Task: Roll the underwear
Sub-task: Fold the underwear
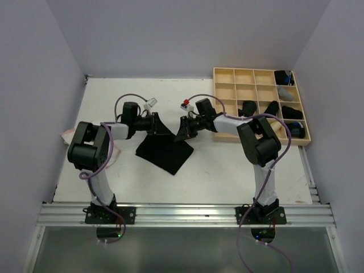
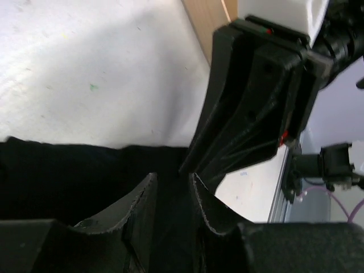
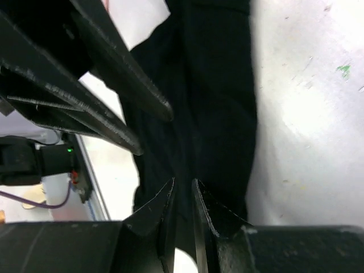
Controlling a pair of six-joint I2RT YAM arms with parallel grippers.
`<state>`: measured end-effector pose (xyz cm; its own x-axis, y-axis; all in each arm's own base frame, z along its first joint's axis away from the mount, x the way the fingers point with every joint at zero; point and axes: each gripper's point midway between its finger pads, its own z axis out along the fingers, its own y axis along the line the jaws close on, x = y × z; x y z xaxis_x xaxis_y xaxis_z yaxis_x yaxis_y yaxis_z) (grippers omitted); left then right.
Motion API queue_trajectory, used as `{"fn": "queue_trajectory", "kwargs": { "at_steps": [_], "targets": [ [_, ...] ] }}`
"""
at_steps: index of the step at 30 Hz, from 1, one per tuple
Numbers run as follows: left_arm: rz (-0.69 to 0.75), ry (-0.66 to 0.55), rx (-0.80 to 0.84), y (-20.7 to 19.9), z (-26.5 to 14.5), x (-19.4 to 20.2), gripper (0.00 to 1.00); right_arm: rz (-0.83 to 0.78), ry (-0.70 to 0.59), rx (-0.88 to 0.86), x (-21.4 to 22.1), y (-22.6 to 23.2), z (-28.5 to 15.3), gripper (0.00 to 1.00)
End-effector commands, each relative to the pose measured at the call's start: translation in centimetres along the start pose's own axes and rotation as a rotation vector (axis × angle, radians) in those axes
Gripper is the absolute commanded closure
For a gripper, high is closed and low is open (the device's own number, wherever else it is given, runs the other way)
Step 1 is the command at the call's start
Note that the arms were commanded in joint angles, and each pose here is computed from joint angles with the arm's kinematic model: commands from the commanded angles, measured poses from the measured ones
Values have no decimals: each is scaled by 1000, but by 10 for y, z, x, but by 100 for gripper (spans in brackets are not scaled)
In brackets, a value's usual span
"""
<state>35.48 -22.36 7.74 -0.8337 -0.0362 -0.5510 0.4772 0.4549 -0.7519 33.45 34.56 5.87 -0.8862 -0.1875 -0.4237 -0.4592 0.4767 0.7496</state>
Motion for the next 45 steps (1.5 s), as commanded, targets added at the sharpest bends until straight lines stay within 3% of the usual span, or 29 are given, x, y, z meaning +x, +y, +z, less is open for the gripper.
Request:
{"fn": "queue_trajectory", "kwargs": {
  "at_steps": [1,9,18,23,27,29,32,39,45],
  "targets": [
    [-46,-118,-22,17,11,-25,68,-103,25,-17,-9,-1,0,80],
    [-212,-117,-222,108,7,-5,73,-81,172,65,44,-54,-1,82],
    [-126,-85,-228,138,-11,-31,75,-23,154,9,54,-29,5,81],
    [8,-95,-194,133,-16,-68,69,-43,119,-34,36,-1,32,80],
    [137,-86,-150,100,-31,-101,63,28,72,-74,24,19,33,73],
    [227,-83,-121,78,-40,-110,62,-10,31,-72,7,27,18,72],
    [235,-23,-69,52,-48,-90,62,-84,16,-65,-9,31,-10,71],
    [160,83,71,12,-15,-24,64,-99,153,-165,30,47,-25,72],
    [91,116,27,30,16,-5,66,-109,247,-224,56,61,-17,76]
  ]
}}
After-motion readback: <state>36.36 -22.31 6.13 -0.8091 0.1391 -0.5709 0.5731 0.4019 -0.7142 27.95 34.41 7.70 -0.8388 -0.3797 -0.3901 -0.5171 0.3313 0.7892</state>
